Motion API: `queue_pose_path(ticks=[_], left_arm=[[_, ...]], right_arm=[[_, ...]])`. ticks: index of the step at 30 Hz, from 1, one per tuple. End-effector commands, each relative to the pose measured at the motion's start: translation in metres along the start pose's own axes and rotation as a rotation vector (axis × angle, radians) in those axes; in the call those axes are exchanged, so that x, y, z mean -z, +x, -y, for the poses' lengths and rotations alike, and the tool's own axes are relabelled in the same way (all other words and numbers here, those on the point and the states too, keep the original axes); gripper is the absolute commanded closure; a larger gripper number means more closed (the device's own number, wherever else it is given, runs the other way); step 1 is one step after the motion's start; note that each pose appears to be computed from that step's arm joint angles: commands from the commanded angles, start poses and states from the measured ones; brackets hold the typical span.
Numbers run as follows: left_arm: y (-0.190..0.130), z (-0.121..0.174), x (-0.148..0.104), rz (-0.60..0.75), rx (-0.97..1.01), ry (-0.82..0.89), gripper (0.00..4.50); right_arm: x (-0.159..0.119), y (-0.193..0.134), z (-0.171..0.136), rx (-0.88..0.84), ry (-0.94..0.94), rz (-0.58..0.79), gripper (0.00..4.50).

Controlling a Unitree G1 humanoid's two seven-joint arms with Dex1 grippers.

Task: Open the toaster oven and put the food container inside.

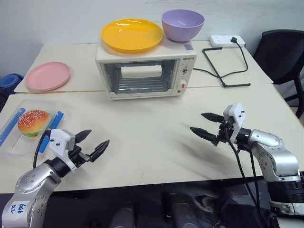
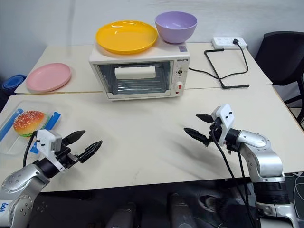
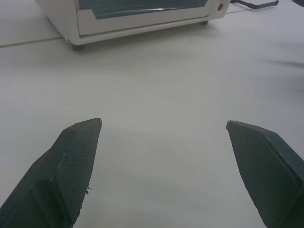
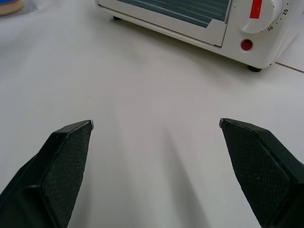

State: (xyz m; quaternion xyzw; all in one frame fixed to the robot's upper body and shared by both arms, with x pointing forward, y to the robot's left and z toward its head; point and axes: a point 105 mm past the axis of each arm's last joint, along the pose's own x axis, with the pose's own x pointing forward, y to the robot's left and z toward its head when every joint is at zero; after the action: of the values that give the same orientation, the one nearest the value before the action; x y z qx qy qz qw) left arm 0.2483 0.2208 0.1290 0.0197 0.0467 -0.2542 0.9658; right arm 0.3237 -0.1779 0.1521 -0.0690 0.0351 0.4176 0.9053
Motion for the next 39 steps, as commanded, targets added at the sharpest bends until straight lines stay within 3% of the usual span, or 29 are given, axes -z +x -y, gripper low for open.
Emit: queue_pose_path(ticks=[1,22,34,39], left_arm=[[-0.003,0.001,0.001,-0.016,-0.016,0.057,0.0],[0.003,0.003,-0.013,0.076,-0.032,-0.047,0.0],[0.001,0.019,-0.126,0.246,0.229,0.085,0.0],[0.002,0.021,-0.147,0.234,0.245,0.173,0.0]], right_arm=[[-0.012,0.001,-0.003,-0.018,-0.039,0.033,0.05],[-0.022,0.013,0.001,-0.006,-0.052,0.026,0.05],[-0.092,0.093,0.003,-0.117,-0.054,0.187,0.05],[-0.113,0.118,0.0,-0.15,-0.058,0.227,0.05]])
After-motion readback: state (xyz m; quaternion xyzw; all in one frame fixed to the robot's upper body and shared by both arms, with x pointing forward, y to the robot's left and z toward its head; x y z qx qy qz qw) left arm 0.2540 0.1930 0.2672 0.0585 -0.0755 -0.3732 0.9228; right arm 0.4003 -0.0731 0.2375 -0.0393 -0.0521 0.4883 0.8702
